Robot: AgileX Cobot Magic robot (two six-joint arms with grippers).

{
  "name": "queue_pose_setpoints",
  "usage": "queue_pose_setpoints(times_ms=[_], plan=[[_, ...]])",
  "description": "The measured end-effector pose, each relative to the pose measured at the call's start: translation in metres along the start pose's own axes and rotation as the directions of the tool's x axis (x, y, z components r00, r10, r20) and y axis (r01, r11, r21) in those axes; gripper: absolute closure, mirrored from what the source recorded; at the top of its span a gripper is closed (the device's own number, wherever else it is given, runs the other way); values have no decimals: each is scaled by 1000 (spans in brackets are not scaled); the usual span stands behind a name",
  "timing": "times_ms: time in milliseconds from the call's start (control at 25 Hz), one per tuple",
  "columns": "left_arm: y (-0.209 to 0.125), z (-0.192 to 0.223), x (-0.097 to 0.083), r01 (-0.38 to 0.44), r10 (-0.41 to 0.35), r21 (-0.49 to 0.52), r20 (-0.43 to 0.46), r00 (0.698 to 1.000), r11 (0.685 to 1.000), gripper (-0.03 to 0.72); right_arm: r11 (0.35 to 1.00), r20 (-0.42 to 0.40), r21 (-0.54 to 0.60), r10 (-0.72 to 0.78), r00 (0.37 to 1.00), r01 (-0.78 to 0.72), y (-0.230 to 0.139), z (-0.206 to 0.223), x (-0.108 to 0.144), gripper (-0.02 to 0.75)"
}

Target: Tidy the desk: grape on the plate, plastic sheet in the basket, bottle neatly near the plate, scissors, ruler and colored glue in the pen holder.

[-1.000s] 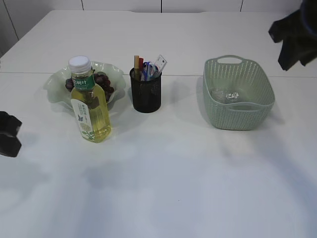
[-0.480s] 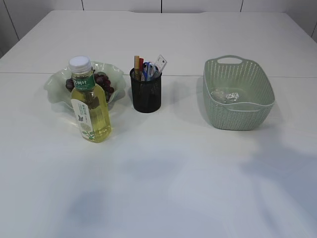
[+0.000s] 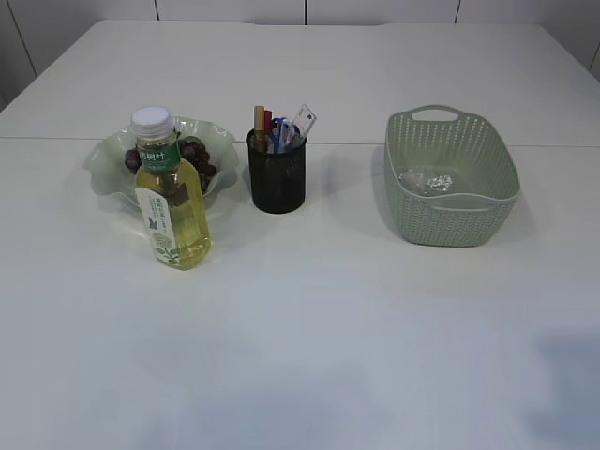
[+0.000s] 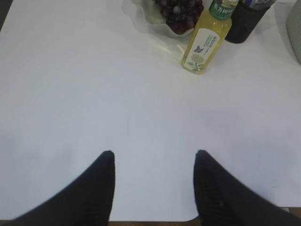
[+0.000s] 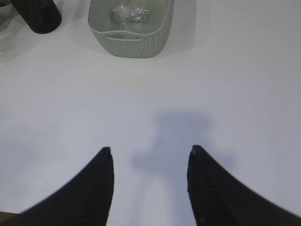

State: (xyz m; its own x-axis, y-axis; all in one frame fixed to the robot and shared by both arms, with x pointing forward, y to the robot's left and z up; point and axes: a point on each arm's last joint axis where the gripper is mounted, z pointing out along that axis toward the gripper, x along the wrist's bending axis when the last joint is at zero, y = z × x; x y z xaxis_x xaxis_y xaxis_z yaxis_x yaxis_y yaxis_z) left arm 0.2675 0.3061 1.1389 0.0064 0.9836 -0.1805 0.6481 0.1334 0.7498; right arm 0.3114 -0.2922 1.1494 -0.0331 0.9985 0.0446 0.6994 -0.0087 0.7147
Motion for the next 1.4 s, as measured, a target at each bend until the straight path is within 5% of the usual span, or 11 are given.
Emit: queue_pose_setpoints(times_ms=[200,720,880,1160,1400], plan=[[-12,-18,6,8,-5,-75,50,999,997,290,997,10,-76,4,1000,-4,-35,-26,-8,331],[-53,-11,16,11,-2,-85,106,994,996,290,939,-44,-342,25,999,-39,-117,-56,-21,330],[-77,-8,24,22,-5,-127,127,992,992,290,947,-68,-319,24,997,-44,-125,-47,-19,330],[-91,17,22,-43,49,-51,129,990,998,291,979,-69,-202,10,998,-24,-134,-15,-15,330],[-86,22,17,-93,113,-128,162,980,987,295,983,-38,-180,-52,998,44,-137,4,-16,330]])
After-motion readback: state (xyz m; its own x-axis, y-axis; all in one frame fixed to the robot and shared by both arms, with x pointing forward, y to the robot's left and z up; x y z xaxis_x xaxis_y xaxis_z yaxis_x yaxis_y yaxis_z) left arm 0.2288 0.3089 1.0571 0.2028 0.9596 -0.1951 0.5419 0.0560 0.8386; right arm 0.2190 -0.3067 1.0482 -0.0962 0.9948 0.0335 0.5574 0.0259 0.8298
